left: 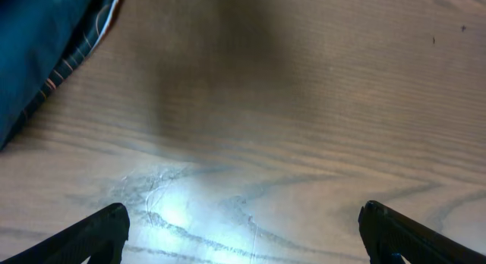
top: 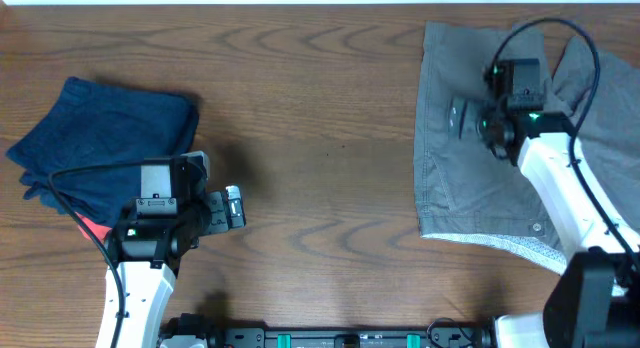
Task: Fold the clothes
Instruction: 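Drag the grey shorts with the right gripper toward the table center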
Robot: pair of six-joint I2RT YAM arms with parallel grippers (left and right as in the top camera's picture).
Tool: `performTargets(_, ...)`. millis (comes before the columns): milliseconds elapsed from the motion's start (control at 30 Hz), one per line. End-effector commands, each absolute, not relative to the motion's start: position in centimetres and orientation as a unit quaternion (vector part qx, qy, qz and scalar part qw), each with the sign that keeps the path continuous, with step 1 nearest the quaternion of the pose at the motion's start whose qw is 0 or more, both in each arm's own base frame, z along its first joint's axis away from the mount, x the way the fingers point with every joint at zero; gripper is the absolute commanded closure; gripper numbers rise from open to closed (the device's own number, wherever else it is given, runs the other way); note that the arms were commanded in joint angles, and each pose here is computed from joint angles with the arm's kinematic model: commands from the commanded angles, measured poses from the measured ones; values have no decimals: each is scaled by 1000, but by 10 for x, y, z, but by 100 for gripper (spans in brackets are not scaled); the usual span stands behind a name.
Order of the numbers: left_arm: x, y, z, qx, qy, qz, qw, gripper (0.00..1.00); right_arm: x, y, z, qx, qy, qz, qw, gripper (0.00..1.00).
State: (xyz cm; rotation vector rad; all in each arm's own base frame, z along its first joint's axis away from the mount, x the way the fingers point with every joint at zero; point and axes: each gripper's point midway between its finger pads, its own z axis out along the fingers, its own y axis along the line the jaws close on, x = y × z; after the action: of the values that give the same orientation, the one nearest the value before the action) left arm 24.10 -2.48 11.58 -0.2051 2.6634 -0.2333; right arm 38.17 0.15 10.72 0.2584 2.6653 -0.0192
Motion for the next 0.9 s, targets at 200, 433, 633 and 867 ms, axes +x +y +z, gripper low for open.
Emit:
performTargets(200, 255, -53, 135, -55, 951, -167, 256, 2, 291, 45, 80, 24, 994, 93, 59, 1)
performTargets(433, 252, -53, 131, -57, 953, -167, 247, 2, 246, 71, 34, 3, 995, 98, 1, 1)
performTargets(633, 250, -53, 130, -57, 954, -166, 244, 2, 231, 95, 6, -14, 993, 113, 6, 18)
performTargets(867, 250, -52, 130, -57, 954, -166, 243, 2, 237, 114, 1, -29, 992, 113, 38, 99)
